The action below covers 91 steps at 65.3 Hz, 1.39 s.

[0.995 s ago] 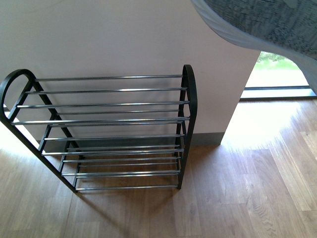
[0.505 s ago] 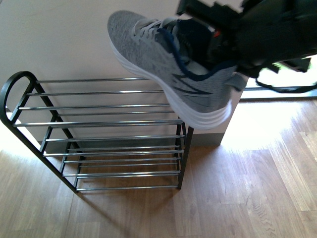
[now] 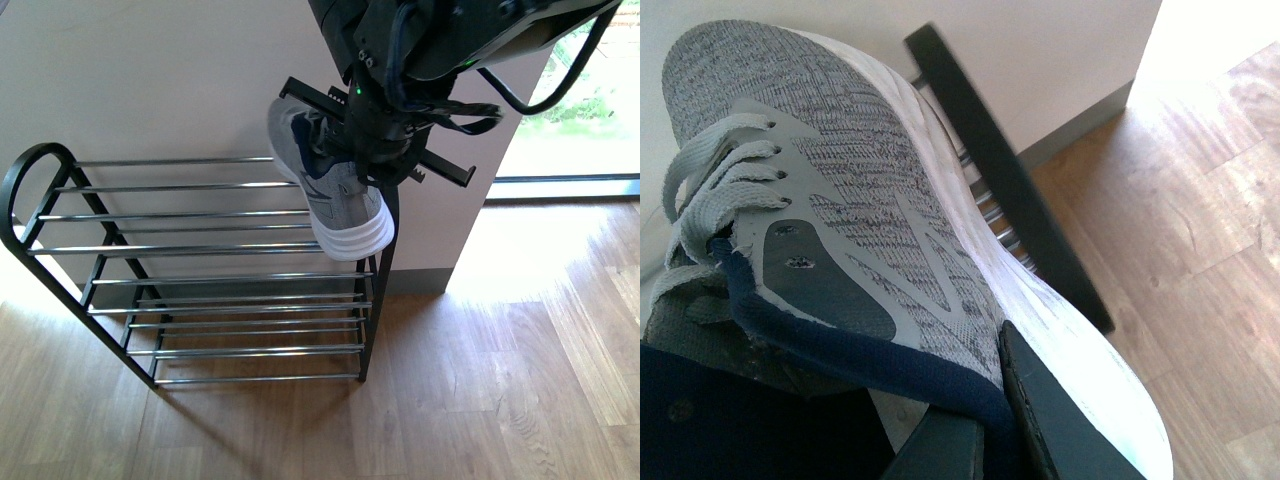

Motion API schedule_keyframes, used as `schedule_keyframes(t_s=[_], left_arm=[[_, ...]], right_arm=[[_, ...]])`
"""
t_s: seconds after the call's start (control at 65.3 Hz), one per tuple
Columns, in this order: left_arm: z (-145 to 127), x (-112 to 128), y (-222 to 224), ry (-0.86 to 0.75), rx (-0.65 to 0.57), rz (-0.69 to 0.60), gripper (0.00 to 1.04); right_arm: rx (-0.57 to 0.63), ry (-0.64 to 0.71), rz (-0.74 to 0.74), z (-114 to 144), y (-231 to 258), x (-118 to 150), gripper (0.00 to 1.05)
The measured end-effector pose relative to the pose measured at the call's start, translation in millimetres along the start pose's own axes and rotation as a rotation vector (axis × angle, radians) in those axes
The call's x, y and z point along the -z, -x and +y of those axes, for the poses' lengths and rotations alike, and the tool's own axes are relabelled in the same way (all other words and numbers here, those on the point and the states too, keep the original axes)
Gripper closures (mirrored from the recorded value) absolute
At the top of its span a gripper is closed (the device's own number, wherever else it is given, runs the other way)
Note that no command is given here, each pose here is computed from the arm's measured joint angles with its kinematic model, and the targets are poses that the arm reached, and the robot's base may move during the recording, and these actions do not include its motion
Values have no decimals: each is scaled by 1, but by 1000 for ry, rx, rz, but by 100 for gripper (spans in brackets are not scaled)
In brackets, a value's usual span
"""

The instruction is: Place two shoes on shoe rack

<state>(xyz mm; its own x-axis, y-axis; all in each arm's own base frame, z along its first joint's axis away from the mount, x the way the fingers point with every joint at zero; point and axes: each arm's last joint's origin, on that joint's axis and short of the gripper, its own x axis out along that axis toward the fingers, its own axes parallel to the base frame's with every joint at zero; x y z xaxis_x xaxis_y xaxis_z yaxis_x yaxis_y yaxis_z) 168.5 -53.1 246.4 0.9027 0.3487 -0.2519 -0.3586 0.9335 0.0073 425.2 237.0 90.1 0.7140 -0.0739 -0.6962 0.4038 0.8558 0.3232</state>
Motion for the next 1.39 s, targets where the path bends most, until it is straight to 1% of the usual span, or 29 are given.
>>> schedule_keyframes(t_s=[0.061,0.123,0.168,0.306,0.383,0.444,0.536,0.613,0.735,0.919,1.041,1.133,1.179,1.21,1.271,1.394], left_arm=[[0,0,0,0,0,0,103],[0,0,0,0,0,0,103],[0,0,0,0,1,0,103],[0,0,0,0,-1,0,103],[0,0,0,0,0,0,103],[0,0,0,0,2,0,103],[0,0,0,0,1,0,103],[0,0,0,0,1,0,103],[0,0,0,0,1,0,103],[0,0,0,0,0,0,103],[0,0,0,0,1,0,103],[0,0,0,0,0,0,103],[0,0,0,0,0,0,103],[0,0,0,0,0,0,103],[0,0,0,0,0,0,103],[0,0,0,0,1,0,103]], right_arm=[[17,-27,-12,3,-9,-6,103],[25,-50,-31,13,-16,-12,103],[40,-53,-33,16,-23,-13,103],[33,-108,22,16,-25,-17,103],[10,-169,87,15,-23,-20,103],[0,-211,134,14,-23,-18,103],[4,-240,158,15,-23,-9,103],[15,-244,142,19,-21,-4,103],[36,-242,88,21,-24,-4,103],[34,-241,94,11,-31,6,103],[24,-214,89,0,-32,15,83],[-16,-188,72,-6,-18,12,69],[-66,-176,57,-6,-4,5,60],[-92,-167,50,-7,2,2,57],[-174,-140,32,-9,26,-9,46],[-350,-57,24,-23,81,-27,25]])
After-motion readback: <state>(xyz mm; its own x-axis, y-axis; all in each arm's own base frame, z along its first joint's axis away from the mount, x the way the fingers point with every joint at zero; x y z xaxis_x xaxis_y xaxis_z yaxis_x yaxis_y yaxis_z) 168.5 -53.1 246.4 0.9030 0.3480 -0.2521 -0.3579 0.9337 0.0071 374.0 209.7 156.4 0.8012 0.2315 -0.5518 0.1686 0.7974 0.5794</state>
